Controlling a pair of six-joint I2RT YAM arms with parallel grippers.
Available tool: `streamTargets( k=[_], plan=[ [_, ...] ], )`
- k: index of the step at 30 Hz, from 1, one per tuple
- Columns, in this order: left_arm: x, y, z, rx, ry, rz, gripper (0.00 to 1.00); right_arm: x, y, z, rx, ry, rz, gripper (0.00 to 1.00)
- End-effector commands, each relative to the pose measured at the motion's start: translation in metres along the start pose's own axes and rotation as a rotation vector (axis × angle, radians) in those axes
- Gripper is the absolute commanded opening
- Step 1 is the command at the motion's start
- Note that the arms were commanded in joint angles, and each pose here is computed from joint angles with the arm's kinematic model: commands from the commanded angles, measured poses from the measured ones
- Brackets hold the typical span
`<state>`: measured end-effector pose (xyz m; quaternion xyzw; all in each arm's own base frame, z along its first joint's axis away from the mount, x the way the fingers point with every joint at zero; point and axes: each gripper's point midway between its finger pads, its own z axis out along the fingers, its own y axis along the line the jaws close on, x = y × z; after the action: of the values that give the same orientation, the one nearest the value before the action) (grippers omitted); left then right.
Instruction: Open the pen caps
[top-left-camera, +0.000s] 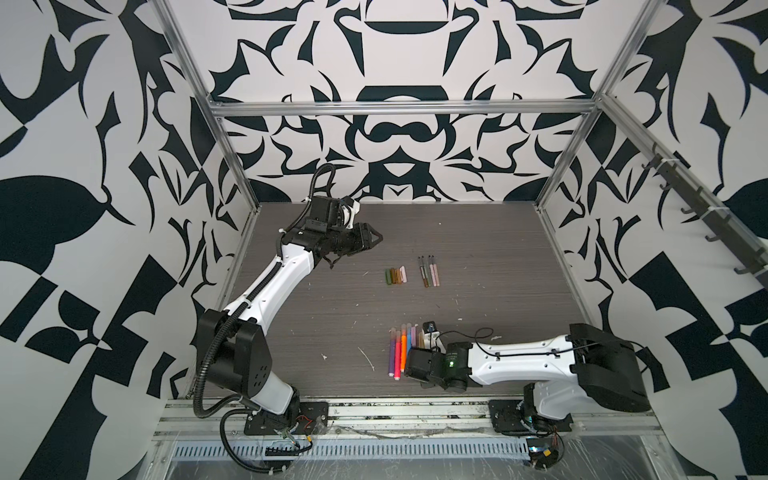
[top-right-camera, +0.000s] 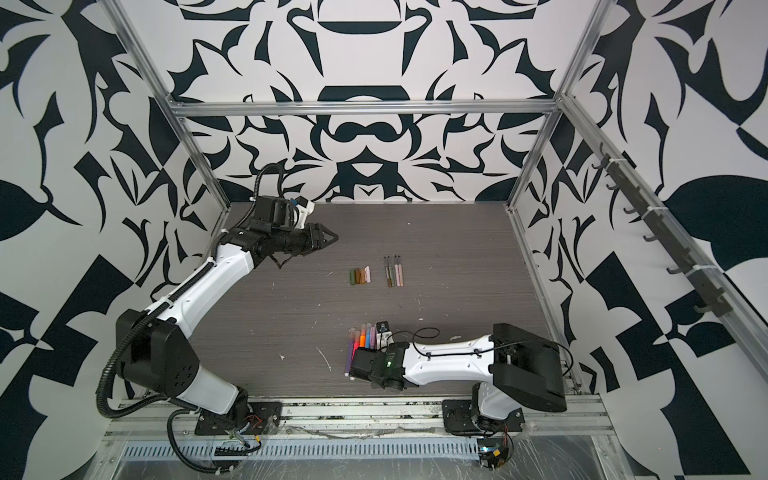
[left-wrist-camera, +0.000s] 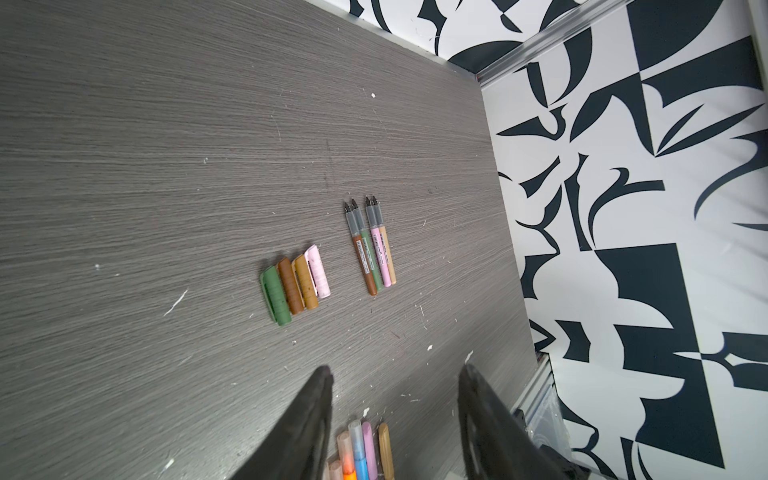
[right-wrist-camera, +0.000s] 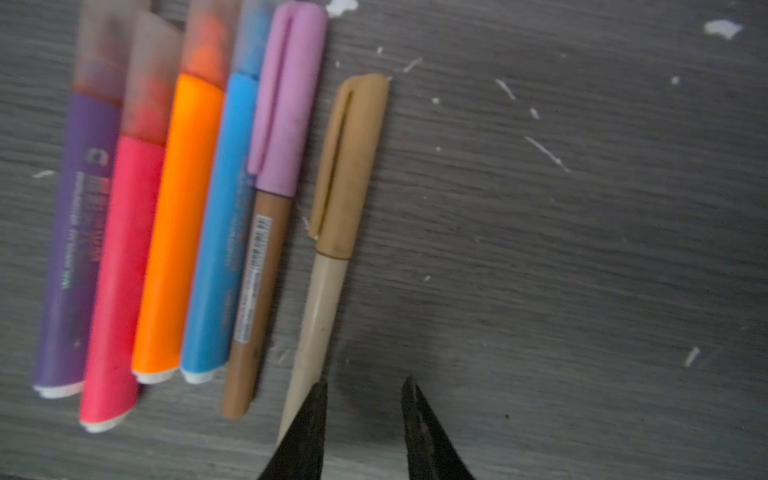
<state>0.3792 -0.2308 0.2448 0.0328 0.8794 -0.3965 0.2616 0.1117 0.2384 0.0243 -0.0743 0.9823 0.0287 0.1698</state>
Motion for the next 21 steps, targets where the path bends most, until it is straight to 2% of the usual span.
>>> streamTargets(
  k=[1,15,21],
  plan=[
    [-0.001,-0.002,-0.004,0.018,-0.009,-0.009,0.52,-0.009,-0.005,-0.01,0.003,-0.05,0.024,0.34],
    [0.0,-0.002,-0.001,0.044,0.007,-0.04,0.52,-0.008,0.032,-0.011,-0.142,-0.019,0.006,0.35],
    [0.001,-0.002,-0.001,0.051,0.013,-0.049,0.52,-0.005,0.023,-0.006,-0.09,-0.013,0.013,0.35]
  ],
)
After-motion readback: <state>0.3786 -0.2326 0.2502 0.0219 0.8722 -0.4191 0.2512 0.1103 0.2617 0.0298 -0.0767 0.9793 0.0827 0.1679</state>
